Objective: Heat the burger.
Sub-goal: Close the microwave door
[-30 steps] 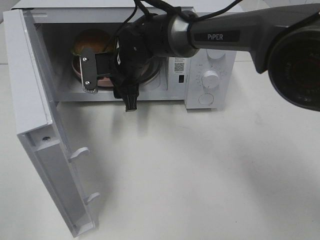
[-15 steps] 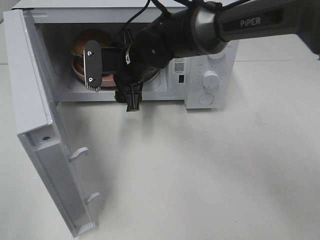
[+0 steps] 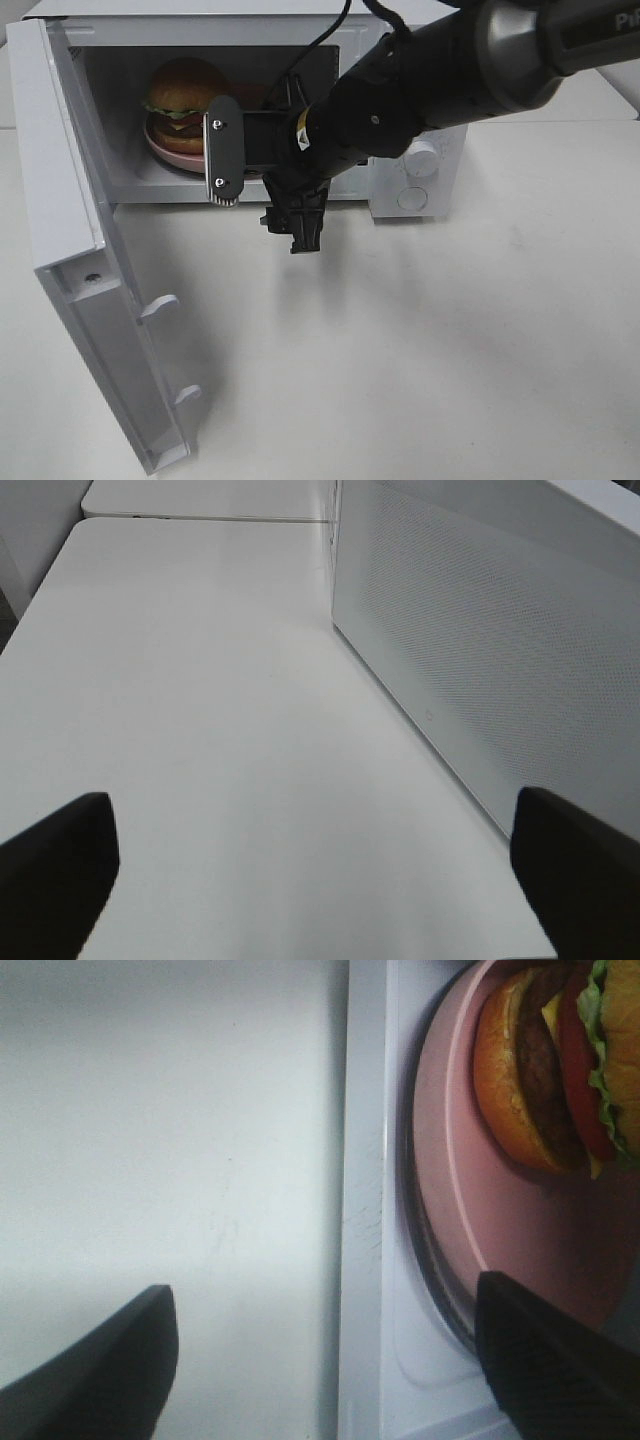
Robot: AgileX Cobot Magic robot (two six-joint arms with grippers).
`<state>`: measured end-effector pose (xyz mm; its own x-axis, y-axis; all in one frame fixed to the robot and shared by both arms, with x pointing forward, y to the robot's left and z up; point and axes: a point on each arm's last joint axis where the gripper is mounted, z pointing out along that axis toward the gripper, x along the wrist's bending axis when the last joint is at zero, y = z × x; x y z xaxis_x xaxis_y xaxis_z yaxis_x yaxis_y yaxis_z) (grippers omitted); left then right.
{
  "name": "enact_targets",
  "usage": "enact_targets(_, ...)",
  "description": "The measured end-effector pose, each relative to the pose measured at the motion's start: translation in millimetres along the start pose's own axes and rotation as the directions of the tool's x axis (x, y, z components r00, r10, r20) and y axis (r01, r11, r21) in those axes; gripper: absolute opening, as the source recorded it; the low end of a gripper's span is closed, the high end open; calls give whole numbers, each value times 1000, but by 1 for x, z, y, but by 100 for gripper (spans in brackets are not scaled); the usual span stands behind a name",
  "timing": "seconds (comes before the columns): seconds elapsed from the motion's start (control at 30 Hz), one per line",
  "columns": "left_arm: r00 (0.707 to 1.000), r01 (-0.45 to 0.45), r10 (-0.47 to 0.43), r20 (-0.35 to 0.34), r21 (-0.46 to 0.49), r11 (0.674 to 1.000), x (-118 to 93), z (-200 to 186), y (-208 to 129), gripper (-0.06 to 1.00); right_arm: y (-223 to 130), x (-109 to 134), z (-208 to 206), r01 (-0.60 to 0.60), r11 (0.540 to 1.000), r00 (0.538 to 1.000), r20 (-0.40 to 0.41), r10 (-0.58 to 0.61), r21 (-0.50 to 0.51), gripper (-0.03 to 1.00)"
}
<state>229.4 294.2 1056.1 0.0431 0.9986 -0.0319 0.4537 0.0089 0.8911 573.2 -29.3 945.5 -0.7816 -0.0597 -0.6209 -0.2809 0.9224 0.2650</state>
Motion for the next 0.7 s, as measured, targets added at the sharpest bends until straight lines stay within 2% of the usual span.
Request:
enact_targets(0.3,1000,0,0,0,0,1000,0,0,0,99,-9,12,-42,-83,997,997,4,83,-4,77)
enact_targets(0.7,1000,0,0,0,0,1000,0,0,0,99,-25,31,-109,-298,955,955,10,298,14,77)
